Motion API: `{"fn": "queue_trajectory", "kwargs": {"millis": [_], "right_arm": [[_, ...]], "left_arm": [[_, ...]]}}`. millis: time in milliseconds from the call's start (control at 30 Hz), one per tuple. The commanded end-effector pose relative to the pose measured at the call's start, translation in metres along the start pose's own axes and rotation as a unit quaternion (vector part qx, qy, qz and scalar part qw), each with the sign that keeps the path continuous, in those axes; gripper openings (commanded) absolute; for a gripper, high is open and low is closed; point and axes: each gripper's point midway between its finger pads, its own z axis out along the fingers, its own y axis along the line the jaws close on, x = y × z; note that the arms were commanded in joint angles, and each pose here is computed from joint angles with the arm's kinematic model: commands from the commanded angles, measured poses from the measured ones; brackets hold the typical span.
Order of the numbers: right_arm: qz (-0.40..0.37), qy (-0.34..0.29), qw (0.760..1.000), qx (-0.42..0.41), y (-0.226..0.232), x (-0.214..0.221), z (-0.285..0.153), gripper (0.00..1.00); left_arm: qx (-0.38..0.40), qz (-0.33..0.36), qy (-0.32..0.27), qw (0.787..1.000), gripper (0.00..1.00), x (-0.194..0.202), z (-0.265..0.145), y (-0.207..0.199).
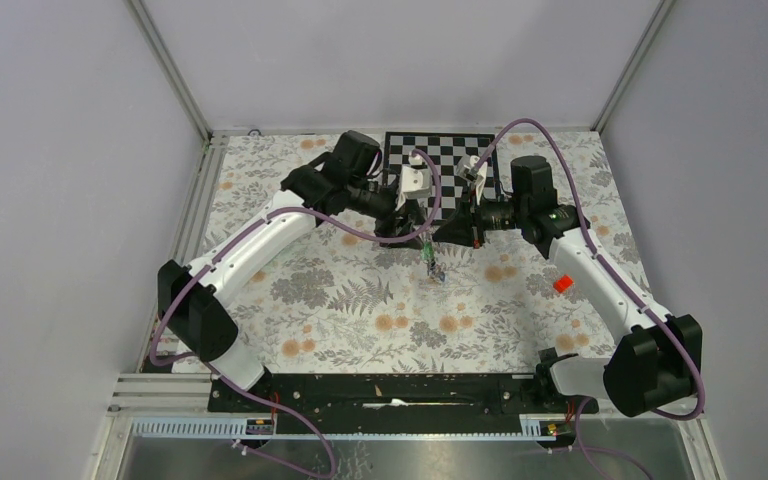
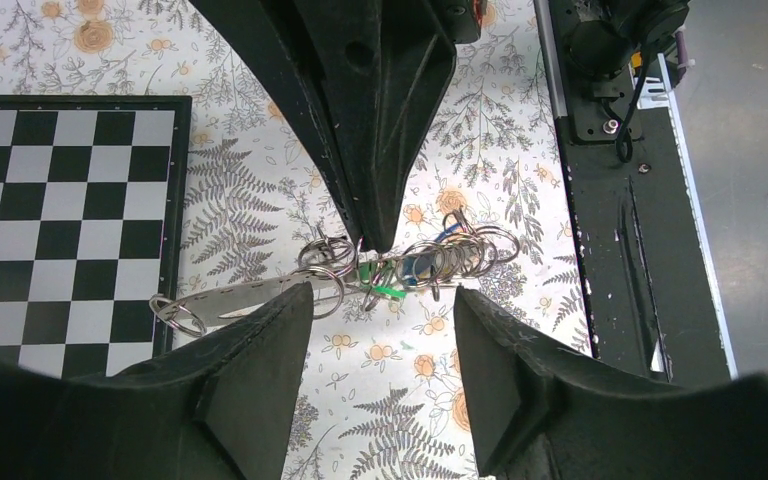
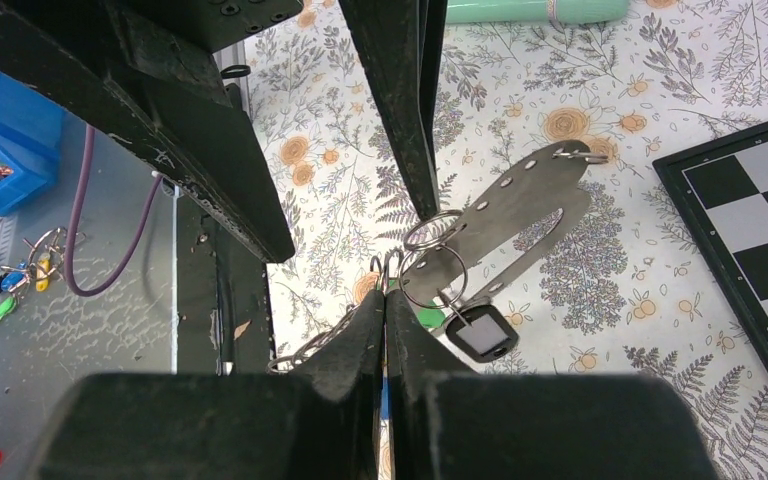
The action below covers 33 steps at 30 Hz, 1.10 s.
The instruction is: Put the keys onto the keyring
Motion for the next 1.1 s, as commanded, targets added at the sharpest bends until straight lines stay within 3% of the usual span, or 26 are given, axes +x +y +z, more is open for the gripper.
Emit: {"fn": "queue_trajectory", "kwargs": {"millis": [0, 233, 1067], "right_arm": [[-0.027, -0.014, 1.0, -0.007, 0.002, -0.011, -0.001, 0.0], [-0.026, -0.013, 1.0, -0.008, 0.002, -0.01, -0.001, 0.0], [-0.022, -0.011, 1.0, -0.01, 0.0, -0.007, 0.001, 0.0]], "left_arm": [[0.008, 0.037, -0.022, 0.999, 0.6, -0.015, -0.009, -0.007], [0.034, 0.045, -0.023, 0.998, 0.54, -0.01, -0.008, -0.017], [0.056, 0.039, -0.026, 0.997, 0.49, -0.006, -0.006, -0.023]]}}
